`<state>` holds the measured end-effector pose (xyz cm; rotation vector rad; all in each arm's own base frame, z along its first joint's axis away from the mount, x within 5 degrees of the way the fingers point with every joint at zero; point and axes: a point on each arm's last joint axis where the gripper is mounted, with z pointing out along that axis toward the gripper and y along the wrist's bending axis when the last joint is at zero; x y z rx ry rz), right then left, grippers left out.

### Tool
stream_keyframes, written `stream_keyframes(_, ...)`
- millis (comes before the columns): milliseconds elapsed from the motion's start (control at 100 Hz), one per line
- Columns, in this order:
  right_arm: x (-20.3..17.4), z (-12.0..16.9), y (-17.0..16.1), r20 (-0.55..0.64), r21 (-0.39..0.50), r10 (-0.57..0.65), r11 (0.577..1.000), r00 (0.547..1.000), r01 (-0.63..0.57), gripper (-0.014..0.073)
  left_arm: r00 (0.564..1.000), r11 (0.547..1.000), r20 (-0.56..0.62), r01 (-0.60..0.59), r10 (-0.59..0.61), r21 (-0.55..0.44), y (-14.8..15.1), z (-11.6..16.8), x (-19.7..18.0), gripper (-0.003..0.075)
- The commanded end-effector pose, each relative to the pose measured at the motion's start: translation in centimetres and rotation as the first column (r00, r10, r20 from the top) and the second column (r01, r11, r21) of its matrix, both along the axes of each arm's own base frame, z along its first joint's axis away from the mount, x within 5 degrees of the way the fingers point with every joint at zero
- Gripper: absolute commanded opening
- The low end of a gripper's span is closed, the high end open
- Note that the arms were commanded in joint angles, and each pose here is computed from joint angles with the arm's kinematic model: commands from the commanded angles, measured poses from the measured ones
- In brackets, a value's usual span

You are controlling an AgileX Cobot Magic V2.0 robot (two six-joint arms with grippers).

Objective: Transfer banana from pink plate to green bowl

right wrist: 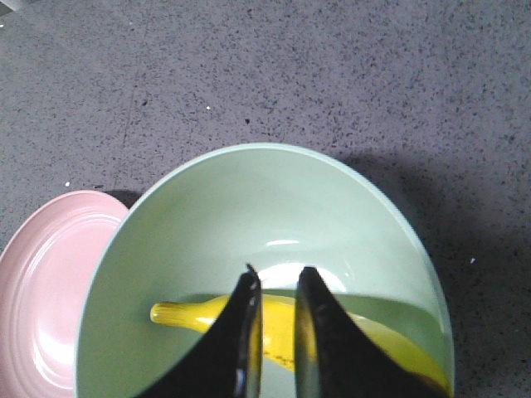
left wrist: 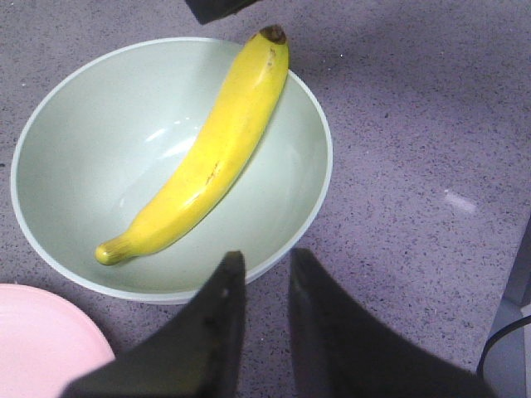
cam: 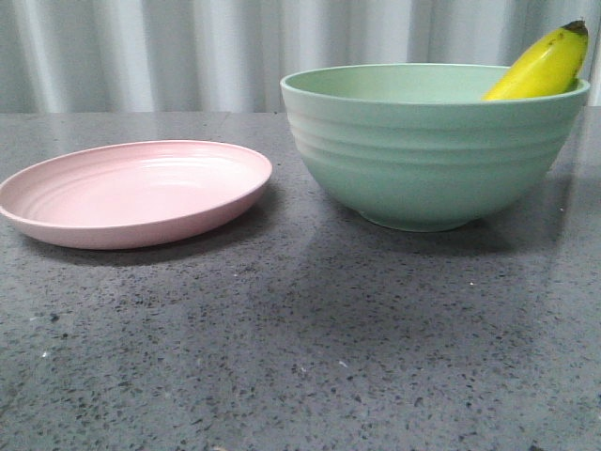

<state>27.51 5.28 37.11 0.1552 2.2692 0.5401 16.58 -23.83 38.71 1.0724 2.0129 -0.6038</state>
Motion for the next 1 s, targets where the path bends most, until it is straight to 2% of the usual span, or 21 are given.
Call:
stream_keyframes(0,-0.9,2.7,-0.4,0.125,-0.004,-0.009,1.0,0.992,0.01,-0.0027,0.998,0.994,0.055,0.002,0.004,-0.113,0.4,2.6,-0.6,-0.0004)
stream_keyframes(170,-2.5,3.9,-0.7,0.179,-0.062,0.009,0.998,0.984,0.003,-0.003,0.998,0.992,0.063,0.001,0.008,-0.129,0.6,2.7,-0.8,-0.002)
stream_keyframes(310,-4.5,4.7,-1.0,0.252,-0.115,0.044,0.993,0.967,-0.016,-0.003,0.993,0.979,0.114,-0.007,0.03,-0.203,1.5,2.9,-1.2,-0.002)
stream_keyframes(420,-6.5,4.8,-1.3,0.306,-0.119,0.035,0.993,0.951,0.002,-0.003,0.986,0.969,0.16,-0.009,0.05,-0.246,2.5,2.7,-1.8,-0.002)
stream_keyframes(570,-9.0,3.3,-1.9,0.373,-0.12,0.005,0.992,0.928,0.043,-0.003,0.975,0.96,0.211,-0.011,0.072,-0.278,4.1,1.0,-2.7,-0.002)
stream_keyframes(700,-10.6,0.8,-2.4,0.417,-0.161,0.004,0.984,0.909,0.069,-0.003,0.966,0.948,0.239,-0.014,0.094,-0.318,5.6,-0.9,-3.6,-0.002)
stream_keyframes(840,-12.9,-1.2,-2.8,0.467,-0.156,-0.017,0.982,0.884,0.101,-0.003,0.954,0.928,0.274,-0.012,0.122,-0.373,7.6,-2.7,-4.9,-0.002)
stream_keyframes(990,-15.6,-2.7,-3.5,0.573,-0.164,-0.034,0.974,0.819,0.156,-0.003,0.937,0.9,0.313,-0.004,0.156,-0.436,9.9,-4.9,-6.4,-0.002)
